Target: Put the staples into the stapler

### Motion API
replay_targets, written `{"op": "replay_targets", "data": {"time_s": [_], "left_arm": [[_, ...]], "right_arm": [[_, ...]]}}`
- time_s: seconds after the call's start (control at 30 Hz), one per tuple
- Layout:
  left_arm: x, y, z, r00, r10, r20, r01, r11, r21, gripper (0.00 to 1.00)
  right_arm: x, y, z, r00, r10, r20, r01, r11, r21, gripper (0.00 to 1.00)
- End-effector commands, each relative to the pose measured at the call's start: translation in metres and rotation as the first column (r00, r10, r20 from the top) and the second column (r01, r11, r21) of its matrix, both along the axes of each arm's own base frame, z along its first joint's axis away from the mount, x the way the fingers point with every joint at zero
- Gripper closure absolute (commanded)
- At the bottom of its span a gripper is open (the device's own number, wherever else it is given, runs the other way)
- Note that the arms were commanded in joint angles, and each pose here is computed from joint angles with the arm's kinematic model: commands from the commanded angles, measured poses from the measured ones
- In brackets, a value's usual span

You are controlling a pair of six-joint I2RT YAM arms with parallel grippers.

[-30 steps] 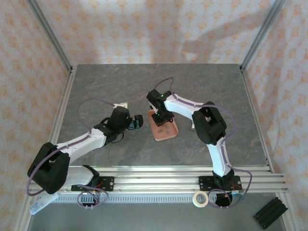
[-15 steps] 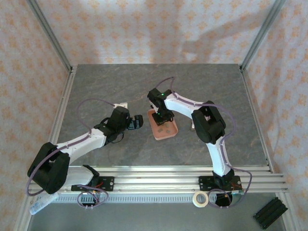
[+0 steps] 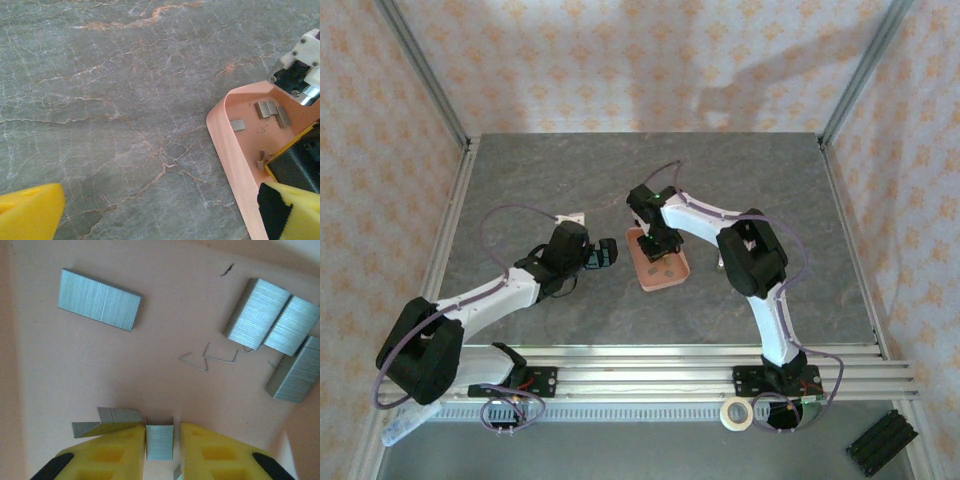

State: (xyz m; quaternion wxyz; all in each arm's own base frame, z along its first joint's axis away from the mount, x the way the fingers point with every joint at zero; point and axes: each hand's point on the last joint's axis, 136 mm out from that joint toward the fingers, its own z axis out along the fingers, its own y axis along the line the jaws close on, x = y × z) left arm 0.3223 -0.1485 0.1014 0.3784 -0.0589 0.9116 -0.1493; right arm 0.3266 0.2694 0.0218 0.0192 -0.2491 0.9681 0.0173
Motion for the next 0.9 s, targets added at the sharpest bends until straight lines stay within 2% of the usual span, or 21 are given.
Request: {"op": "replay_targets", "data": {"time_s": [0.0, 0.17, 0.33, 0.57, 0.73, 0.87], "left_arm": [[0.002, 0.007, 0.007, 1.000, 0.018, 0.018, -0.019, 1.000, 0.024, 0.00], [0.003, 0.007, 0.009, 1.000, 0.018, 0.021, -0.018, 1.000, 0.022, 0.00], [0.004, 0.006, 0.011, 1.000, 0.015, 0.027, -0.015, 1.000, 0.022, 0.00], [0.008, -0.004, 0.022, 0.998, -0.014, 0.064, 0.016, 0.999, -0.028, 0.00], [0.011, -0.018, 0.029, 0.994, -0.053, 0.092, 0.060, 0.995, -0.083, 0.00], [0.009, -0.032, 0.032, 0.989, -0.098, 0.107, 0.109, 0.989, -0.101, 0.00]], "right_arm": [[0.002, -0.006, -0.021, 1.000, -0.009, -0.026, 0.008, 0.999, -0.043, 0.80], [0.007, -0.001, -0.011, 1.000, -0.010, -0.004, 0.010, 1.000, -0.014, 0.86], [0.013, -0.001, 0.017, 0.997, -0.036, 0.075, 0.033, 0.999, 0.036, 0.87], [0.016, -0.010, 0.069, 0.962, -0.158, 0.222, 0.121, 0.977, 0.174, 0.87], [0.002, -0.033, 0.092, 0.927, -0.274, 0.255, 0.210, 0.945, 0.250, 0.86], [-0.027, -0.066, 0.095, 0.903, -0.355, 0.243, 0.297, 0.923, 0.245, 0.86]]}}
